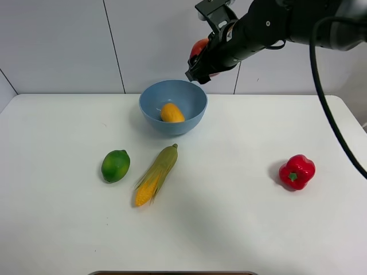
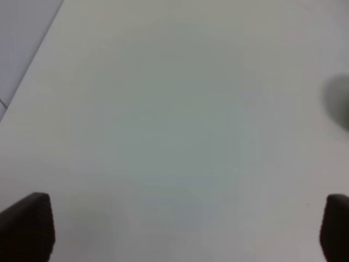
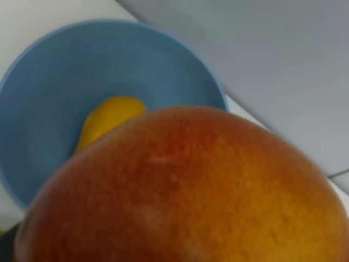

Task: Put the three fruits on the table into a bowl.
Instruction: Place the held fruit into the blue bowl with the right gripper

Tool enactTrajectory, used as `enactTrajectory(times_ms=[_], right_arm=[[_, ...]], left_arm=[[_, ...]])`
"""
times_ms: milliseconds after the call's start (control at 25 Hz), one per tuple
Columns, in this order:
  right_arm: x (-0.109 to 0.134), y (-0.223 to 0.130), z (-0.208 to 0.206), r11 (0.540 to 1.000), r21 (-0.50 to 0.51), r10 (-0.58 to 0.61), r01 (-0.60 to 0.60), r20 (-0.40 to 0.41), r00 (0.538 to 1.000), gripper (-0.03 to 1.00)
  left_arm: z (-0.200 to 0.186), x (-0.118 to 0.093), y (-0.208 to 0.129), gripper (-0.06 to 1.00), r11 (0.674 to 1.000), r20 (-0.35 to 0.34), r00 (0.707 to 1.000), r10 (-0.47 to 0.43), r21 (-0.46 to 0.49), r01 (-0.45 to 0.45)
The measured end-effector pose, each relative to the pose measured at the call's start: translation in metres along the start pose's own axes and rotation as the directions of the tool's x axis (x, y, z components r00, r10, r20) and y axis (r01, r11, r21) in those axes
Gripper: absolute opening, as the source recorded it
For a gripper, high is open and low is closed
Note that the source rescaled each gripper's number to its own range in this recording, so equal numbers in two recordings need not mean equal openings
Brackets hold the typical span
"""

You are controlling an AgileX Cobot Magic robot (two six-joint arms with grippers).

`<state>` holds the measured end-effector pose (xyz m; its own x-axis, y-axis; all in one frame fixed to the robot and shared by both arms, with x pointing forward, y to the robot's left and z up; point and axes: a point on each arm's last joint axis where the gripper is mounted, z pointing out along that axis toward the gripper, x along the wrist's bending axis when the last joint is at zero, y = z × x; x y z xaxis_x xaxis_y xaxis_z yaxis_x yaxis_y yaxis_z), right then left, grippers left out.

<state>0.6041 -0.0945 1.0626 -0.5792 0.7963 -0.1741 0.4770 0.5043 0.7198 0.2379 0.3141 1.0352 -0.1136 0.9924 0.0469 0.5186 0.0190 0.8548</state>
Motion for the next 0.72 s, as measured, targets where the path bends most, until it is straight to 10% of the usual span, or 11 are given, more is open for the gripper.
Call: enactTrajectory(times_ms=[720], right_arm=[[0.027, 0.010, 0.105, 0.999, 0.003, -0.038, 0.038, -0.039, 0.999, 0.33]], left_arm=[[0.000, 0.000, 0.000, 1.00, 1.000, 0.000, 1.000, 0.000, 0.000, 0.000]])
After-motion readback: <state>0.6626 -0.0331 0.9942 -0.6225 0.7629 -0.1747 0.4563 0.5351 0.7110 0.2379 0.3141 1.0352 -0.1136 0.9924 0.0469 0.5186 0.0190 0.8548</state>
